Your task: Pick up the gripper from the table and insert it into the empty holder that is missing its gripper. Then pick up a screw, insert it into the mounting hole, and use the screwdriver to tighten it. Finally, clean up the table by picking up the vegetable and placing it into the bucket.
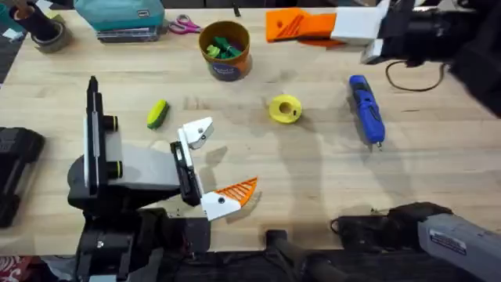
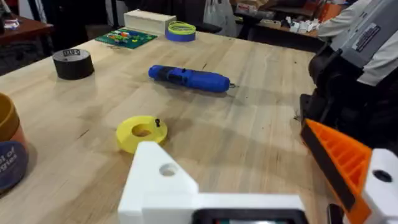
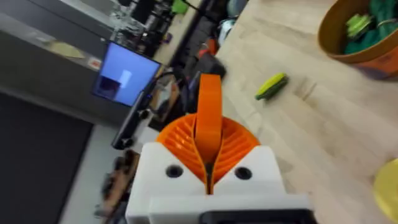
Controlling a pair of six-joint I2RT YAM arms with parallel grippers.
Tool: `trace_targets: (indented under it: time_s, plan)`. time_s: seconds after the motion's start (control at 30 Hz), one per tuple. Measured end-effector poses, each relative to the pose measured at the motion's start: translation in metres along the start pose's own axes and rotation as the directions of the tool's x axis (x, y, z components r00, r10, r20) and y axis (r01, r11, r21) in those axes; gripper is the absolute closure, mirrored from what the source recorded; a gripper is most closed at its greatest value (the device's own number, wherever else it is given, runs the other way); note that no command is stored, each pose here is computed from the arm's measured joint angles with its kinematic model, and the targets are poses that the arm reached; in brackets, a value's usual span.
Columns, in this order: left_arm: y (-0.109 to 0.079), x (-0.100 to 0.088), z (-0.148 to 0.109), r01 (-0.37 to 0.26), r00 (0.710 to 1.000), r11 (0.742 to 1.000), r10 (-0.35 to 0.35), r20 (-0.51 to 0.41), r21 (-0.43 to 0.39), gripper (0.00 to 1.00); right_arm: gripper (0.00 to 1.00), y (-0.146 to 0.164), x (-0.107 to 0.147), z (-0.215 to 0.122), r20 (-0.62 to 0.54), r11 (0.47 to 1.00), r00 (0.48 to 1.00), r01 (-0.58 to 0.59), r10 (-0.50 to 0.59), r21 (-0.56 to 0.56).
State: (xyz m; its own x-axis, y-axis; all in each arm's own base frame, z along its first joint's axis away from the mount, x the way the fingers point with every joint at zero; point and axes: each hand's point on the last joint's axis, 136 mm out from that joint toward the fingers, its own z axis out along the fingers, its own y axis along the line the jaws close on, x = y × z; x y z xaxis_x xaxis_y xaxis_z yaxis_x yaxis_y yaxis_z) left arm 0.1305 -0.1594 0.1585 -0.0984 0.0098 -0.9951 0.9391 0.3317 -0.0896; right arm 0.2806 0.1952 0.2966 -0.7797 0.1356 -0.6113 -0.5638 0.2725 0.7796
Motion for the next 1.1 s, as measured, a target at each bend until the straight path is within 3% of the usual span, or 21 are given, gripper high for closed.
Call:
trace_targets:
  time_s: [0.17, 0.47, 1.1]
  plan:
    - [0.000, 0.000, 0.000, 0.000, 1.000, 1.000, 0.000, 0.000, 0.000, 0.015, 0.992, -0.003, 0.013, 0.005, -0.067, 0.990, 0.992, -0.114, 0.108, -0.084]
    - [0.000, 0.000, 0.000, 0.000, 1.000, 1.000, 0.000, 0.000, 0.000, 0.015, 0.992, 0.005, 0.035, 0.009, -0.173, 0.972, 0.971, -0.190, 0.165, -0.139]
    - [0.000, 0.000, 0.000, 0.000, 1.000, 1.000, 0.000, 0.000, 0.000, 0.015, 0.992, -0.020, 0.065, 0.035, -0.242, 0.936, 0.953, -0.242, 0.181, -0.254]
